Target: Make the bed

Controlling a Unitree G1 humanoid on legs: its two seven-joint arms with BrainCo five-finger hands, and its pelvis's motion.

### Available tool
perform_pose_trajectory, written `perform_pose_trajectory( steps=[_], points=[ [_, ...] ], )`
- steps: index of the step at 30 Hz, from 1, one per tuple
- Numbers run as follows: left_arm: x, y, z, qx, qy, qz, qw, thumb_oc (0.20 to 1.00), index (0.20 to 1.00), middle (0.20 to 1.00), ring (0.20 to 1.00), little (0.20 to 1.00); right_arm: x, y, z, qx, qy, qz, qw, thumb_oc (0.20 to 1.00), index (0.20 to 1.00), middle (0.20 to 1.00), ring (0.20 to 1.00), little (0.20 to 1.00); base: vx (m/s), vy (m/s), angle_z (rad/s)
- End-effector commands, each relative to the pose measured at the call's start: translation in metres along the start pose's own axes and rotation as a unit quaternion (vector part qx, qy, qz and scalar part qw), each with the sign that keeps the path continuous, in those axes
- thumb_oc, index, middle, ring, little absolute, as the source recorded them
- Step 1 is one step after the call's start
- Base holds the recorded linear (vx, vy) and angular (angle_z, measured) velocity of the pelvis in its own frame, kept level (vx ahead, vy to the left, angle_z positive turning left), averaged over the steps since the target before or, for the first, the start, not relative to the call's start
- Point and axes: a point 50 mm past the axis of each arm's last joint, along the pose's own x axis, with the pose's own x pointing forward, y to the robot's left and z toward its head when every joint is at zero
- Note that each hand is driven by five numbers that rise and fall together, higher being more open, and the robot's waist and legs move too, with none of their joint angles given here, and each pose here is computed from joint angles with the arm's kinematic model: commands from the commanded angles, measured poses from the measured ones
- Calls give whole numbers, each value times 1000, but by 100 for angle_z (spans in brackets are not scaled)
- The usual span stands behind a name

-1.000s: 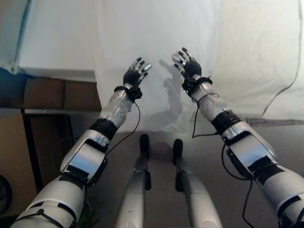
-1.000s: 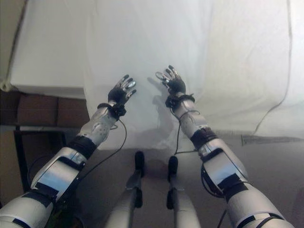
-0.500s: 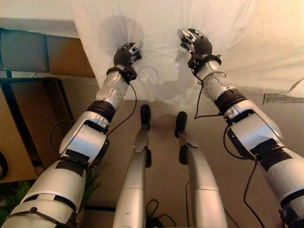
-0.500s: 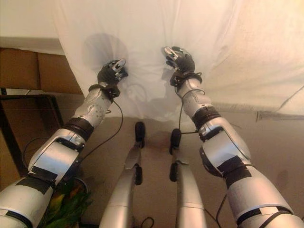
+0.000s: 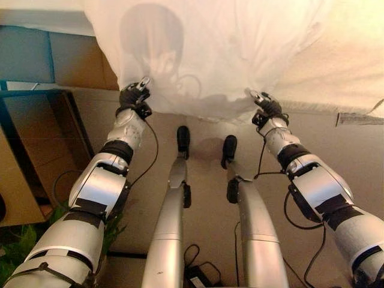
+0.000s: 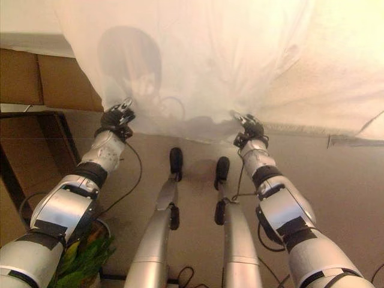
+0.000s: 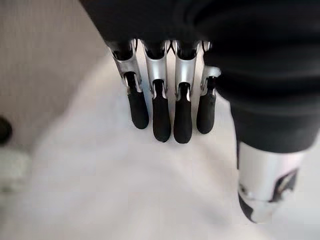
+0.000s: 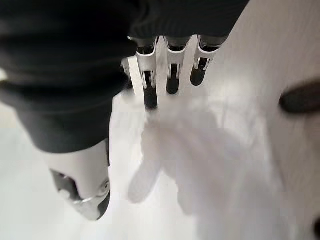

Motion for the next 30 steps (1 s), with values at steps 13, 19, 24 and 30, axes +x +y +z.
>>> perform_pose_trajectory(
  steps=[13,19,24,30],
  points=[
    [-93,167,-162,207,212,124,947,1000,1000,1000,1000,1000,-73,-219,-135,-243,174,-200,933,1000,1000,1000,1000,1000,-21,-28,-2],
    [-165,195,-217,342,316,-12,885,1000,1000,1000,1000,1000,-120,-229,-190,-392,267,-34,880,1000,1000,1000,1000,1000,145,-51,-7],
    [-194,204,-238,422,367,-52,828,1000,1000,1000,1000,1000,-148,-232,-219,-411,330,6,850,1000,1000,1000,1000,1000,102,-36,4],
    [-241,222,-264,444,468,-60,762,1000,1000,1000,1000,1000,-188,-245,-250,-422,421,15,803,1000,1000,1000,1000,1000,80,-19,0]
  ],
)
